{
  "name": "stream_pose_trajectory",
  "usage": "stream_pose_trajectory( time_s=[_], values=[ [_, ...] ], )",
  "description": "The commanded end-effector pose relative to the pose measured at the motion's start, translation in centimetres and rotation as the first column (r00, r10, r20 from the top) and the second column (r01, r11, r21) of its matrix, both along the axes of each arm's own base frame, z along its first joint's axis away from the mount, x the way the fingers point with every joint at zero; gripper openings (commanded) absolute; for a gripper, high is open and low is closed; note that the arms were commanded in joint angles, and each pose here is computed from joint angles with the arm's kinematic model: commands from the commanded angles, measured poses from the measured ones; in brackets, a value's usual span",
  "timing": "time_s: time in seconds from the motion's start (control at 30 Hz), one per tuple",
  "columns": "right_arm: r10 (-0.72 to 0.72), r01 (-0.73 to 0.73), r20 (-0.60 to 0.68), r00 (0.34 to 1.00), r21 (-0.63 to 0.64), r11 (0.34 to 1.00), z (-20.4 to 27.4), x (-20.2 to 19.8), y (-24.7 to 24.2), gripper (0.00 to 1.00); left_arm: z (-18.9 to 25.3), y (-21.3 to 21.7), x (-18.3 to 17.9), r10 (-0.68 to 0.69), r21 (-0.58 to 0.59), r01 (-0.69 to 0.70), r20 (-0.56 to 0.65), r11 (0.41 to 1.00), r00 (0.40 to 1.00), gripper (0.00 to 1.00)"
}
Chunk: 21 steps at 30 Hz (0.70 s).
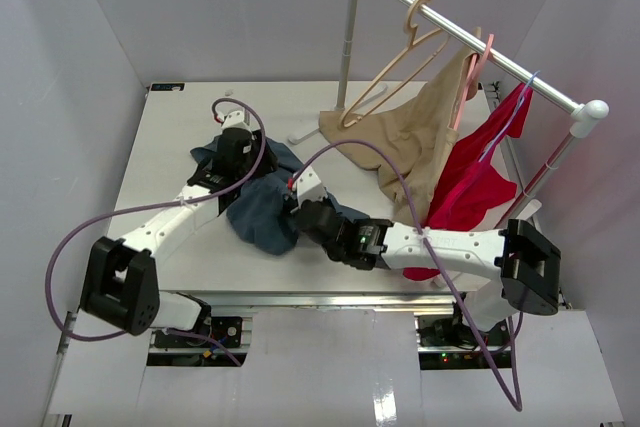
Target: Place the t-shirt on the hanger
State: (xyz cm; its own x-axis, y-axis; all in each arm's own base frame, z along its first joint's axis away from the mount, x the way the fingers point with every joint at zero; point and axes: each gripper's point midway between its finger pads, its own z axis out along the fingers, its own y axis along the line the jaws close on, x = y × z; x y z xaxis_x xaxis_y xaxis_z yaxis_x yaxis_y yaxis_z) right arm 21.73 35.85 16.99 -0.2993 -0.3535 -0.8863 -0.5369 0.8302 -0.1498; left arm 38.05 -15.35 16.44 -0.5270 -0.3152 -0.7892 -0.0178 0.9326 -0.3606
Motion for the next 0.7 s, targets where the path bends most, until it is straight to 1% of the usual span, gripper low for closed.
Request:
stream_pose_trajectory(
  time_s=[0.0,0.03,0.1,0.2,0.3,0.4,0.47,0.53,0.6,0.67],
  values=[
    [0.074,-0.074,0.013,0.997,0.087,0.993,3.7,2.9,1.7,0.08,0.2,2.0,-0.7,0.045,0.089,-0.043,-0.023,0.995,0.999,0.65],
    [0.073,-0.075,0.022,0.997,0.095,0.993,4.4,3.4,1.9,0.08,0.8,2.5,-1.2,0.059,0.098,-0.058,-0.013,0.993,0.998,0.65],
    [0.084,-0.087,0.035,0.996,0.114,0.990,5.9,4.2,2.4,0.08,2.1,2.7,-2.2,0.043,0.101,-0.043,0.006,0.994,0.999,0.65],
    [0.088,-0.094,0.045,0.995,0.139,0.986,7.7,5.6,2.7,0.08,5.4,2.1,-4.5,-0.001,0.059,-0.004,0.080,0.998,0.997,0.65],
    [0.089,-0.095,0.046,0.995,0.130,0.987,8.5,6.4,2.9,0.08,6.2,1.2,-7.0,-0.053,0.017,0.052,0.096,0.999,0.994,0.59],
    [0.094,-0.101,0.053,0.994,0.143,0.985,9.5,6.8,3.2,0.08,4.8,-0.3,-9.3,-0.134,-0.024,0.136,0.071,0.990,0.988,0.59],
    [0.098,-0.104,0.050,0.994,0.148,0.984,9.6,6.7,3.5,0.08,2.8,-1.2,-10.6,-0.159,-0.026,0.160,0.034,0.987,0.987,0.59],
    [0.090,-0.096,0.045,0.995,0.150,0.984,9.6,6.9,3.5,0.08,0.4,-0.7,-11.2,-0.121,0.016,0.121,-0.005,0.992,0.993,0.59],
    [0.082,-0.087,0.037,0.996,0.156,0.984,9.3,6.8,3.4,0.08,-1.2,-0.5,-11.9,-0.093,0.026,0.094,-0.032,0.995,0.995,0.59],
    [0.083,-0.088,0.035,0.996,0.169,0.982,9.3,6.6,3.3,0.08,-2.6,-0.9,-12.6,-0.106,0.021,0.108,-0.055,0.994,0.993,0.59]
  ],
)
